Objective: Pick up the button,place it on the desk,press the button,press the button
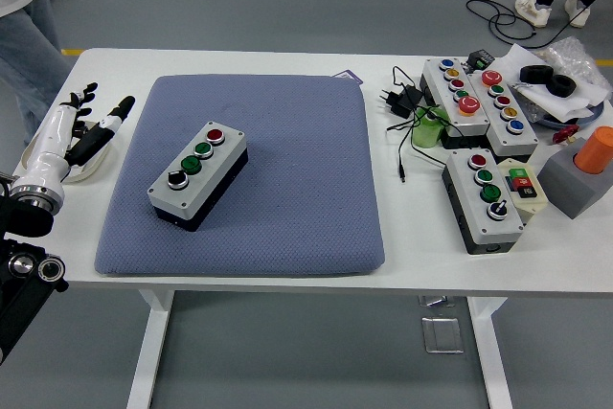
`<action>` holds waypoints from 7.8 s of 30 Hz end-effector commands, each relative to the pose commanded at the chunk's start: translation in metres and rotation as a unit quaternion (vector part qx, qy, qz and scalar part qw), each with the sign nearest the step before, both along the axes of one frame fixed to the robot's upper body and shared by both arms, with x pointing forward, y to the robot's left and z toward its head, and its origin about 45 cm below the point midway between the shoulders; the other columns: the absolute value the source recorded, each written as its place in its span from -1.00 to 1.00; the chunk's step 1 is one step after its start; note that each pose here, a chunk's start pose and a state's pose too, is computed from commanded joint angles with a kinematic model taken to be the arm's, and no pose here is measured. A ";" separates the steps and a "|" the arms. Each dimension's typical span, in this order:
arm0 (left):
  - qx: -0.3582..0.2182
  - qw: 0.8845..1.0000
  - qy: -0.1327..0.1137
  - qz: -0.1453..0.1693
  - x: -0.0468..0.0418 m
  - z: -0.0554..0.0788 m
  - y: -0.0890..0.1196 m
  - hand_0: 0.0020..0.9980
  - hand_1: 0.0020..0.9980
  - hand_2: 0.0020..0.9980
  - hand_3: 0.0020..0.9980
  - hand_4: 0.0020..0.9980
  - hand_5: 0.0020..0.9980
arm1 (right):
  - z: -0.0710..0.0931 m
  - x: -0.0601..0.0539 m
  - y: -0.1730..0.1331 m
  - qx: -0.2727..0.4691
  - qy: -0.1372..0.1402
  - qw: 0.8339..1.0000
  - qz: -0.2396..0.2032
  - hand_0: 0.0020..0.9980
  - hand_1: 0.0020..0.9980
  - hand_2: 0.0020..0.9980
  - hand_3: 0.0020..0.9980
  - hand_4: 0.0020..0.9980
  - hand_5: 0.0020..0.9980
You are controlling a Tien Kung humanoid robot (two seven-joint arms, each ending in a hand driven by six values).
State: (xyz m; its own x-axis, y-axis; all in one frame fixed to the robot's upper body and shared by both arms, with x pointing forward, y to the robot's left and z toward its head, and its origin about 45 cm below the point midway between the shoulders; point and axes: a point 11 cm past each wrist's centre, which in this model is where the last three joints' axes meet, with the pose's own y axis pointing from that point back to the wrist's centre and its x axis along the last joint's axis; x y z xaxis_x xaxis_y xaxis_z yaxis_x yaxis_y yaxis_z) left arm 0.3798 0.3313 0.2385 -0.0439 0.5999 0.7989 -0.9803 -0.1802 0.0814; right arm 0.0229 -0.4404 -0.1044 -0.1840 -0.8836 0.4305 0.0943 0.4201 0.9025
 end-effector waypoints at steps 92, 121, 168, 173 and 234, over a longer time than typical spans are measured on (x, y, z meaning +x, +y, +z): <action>0.311 0.935 0.148 -0.078 0.0304 -0.040 -0.081 -0.16 -0.16 -0.19 0.02 -0.03 -0.80 | 0.002 0.012 -0.003 -0.004 -0.003 1.000 0.012 0.26 -0.05 0.08 0.16 -0.44 -0.96; 0.353 0.872 0.006 -0.339 0.0505 -0.002 -0.107 -0.13 -0.44 -0.56 -0.42 -0.31 -1.00 | 0.002 0.018 0.000 -0.003 -0.008 1.000 0.015 0.26 -0.05 0.08 0.16 -0.44 -0.96; 0.353 0.831 -0.002 -0.431 0.0433 -0.022 -0.122 0.16 0.26 0.36 0.20 -0.08 -0.79 | 0.004 0.021 -0.004 -0.005 -0.006 1.000 0.030 0.26 -0.05 0.08 0.16 -0.44 -0.96; 0.356 0.828 0.001 -0.434 0.0422 -0.022 -0.122 0.16 0.26 0.36 0.20 -0.08 -0.79 | 0.004 0.021 -0.004 -0.005 -0.005 1.000 0.029 0.26 -0.05 0.08 0.16 -0.44 -0.96; 0.325 0.831 -0.036 -0.450 0.0284 0.008 -0.144 0.54 0.73 0.90 0.73 0.21 -0.72 | 0.004 0.023 -0.003 -0.004 -0.008 1.000 0.028 0.26 -0.05 0.08 0.16 -0.44 -0.96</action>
